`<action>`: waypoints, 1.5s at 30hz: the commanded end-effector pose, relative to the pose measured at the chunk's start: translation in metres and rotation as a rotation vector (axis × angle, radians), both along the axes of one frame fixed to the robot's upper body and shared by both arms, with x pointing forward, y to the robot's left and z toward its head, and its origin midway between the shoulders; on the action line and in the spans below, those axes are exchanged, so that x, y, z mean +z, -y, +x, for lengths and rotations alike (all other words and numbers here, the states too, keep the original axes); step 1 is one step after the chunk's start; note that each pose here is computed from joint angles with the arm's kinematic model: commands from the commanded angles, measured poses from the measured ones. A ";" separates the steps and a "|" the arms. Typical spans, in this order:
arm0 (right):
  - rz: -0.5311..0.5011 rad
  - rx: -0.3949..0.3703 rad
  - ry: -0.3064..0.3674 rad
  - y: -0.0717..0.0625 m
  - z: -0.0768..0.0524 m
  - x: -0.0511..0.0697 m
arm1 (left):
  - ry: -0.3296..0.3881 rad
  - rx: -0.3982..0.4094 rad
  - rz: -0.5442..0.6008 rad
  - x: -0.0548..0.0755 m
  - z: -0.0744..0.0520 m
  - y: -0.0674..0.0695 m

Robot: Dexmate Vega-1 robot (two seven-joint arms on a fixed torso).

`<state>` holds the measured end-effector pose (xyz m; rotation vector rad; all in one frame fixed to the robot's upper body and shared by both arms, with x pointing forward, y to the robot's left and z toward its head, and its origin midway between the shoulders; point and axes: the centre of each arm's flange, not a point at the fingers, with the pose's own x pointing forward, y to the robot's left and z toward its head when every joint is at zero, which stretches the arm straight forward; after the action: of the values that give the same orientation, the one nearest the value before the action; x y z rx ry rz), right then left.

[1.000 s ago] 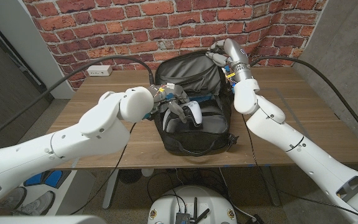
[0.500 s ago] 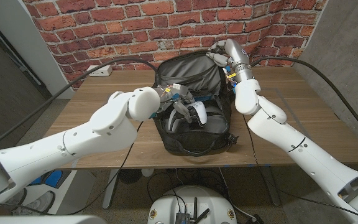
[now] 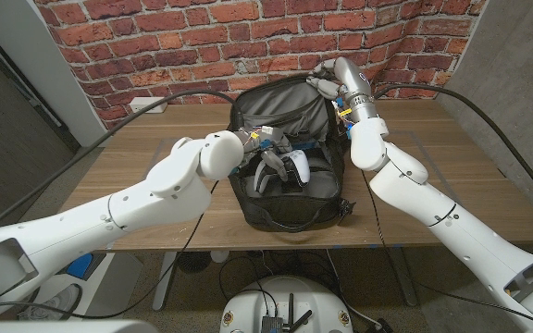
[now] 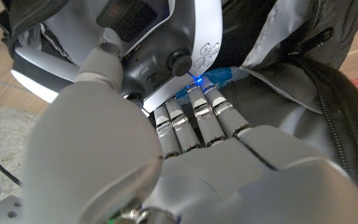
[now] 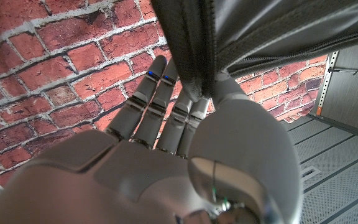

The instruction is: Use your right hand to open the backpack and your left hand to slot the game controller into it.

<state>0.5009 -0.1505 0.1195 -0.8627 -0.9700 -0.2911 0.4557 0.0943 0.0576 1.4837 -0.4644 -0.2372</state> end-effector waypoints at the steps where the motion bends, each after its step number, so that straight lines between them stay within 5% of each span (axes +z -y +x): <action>1: -0.008 0.016 0.001 -0.003 0.001 0.000 | -0.006 0.002 0.017 -0.002 0.011 0.009; 26: 0.011 0.037 0.017 -0.004 0.002 0.004 | -0.032 -0.004 0.111 -0.006 0.041 0.027; 45: 0.013 0.053 0.028 -0.006 0.003 0.007 | -0.039 -0.003 0.127 -0.009 0.051 0.033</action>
<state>0.5037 -0.1454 0.1254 -0.8279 -1.0073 -0.2686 0.5008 0.0653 0.0508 1.5849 -0.4313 -0.2961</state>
